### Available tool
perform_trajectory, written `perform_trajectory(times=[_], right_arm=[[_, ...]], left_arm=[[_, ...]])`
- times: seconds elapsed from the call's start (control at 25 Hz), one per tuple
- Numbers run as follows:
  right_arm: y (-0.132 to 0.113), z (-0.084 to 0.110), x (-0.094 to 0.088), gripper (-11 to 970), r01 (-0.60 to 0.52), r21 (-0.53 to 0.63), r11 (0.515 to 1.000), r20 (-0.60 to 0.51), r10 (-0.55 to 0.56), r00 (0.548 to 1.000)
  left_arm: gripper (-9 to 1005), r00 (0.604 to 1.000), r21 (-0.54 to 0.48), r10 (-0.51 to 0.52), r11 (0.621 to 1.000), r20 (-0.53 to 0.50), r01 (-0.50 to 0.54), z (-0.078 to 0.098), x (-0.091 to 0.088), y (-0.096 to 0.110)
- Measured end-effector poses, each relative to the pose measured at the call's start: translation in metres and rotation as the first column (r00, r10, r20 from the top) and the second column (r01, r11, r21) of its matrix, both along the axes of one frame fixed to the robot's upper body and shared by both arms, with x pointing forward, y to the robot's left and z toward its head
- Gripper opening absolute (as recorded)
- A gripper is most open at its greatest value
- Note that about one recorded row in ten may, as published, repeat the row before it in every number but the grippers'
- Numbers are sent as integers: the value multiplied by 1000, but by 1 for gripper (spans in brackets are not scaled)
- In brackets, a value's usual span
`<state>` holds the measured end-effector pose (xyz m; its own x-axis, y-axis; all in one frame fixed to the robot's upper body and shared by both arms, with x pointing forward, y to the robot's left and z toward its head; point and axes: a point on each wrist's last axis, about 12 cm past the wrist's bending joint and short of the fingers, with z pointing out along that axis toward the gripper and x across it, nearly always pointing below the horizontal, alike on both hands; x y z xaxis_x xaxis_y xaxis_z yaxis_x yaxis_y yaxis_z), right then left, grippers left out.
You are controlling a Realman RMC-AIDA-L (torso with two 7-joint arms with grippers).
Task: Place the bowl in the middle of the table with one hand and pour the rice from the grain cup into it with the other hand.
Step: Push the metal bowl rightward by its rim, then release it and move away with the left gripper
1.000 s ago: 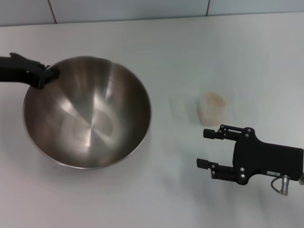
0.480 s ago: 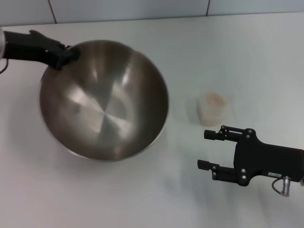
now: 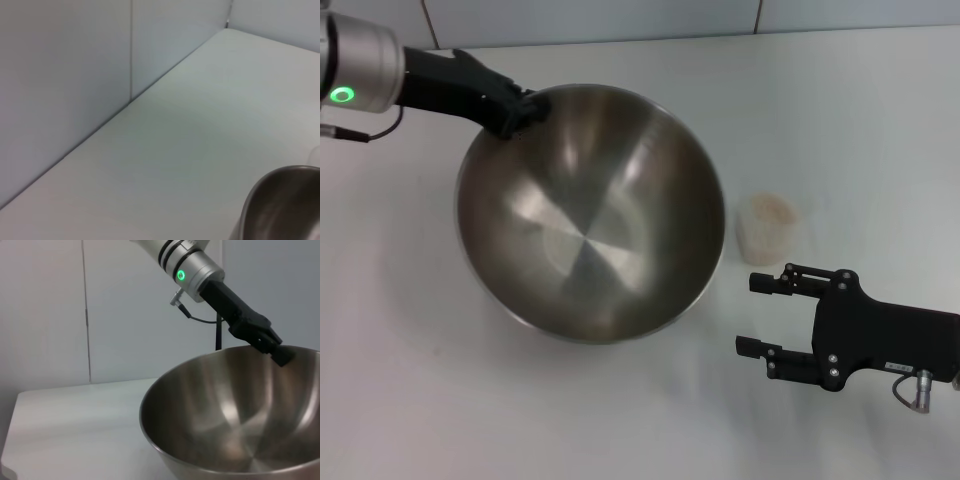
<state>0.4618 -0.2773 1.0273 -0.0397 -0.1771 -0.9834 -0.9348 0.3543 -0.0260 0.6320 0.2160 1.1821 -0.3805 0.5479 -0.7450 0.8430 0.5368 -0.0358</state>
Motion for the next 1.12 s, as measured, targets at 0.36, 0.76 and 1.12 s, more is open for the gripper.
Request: perform_trajectory(times=[0.36, 0.76, 1.12], right_arm=[[0, 0, 1, 684, 0, -1, 1000, 2, 0, 1000], [1, 1, 2, 684, -3, -1, 1000, 6, 3, 1000], [0, 1, 2, 684, -3, -2, 1000, 7, 3, 1000]], left_arm=[[42, 1000, 0, -19, 1000, -6, 19, -2, 6, -12], [41, 1000, 20, -17, 1000, -16, 17, -15, 10, -18], [41, 1000, 22, -12, 1000, -16, 12, -22, 11, -17]])
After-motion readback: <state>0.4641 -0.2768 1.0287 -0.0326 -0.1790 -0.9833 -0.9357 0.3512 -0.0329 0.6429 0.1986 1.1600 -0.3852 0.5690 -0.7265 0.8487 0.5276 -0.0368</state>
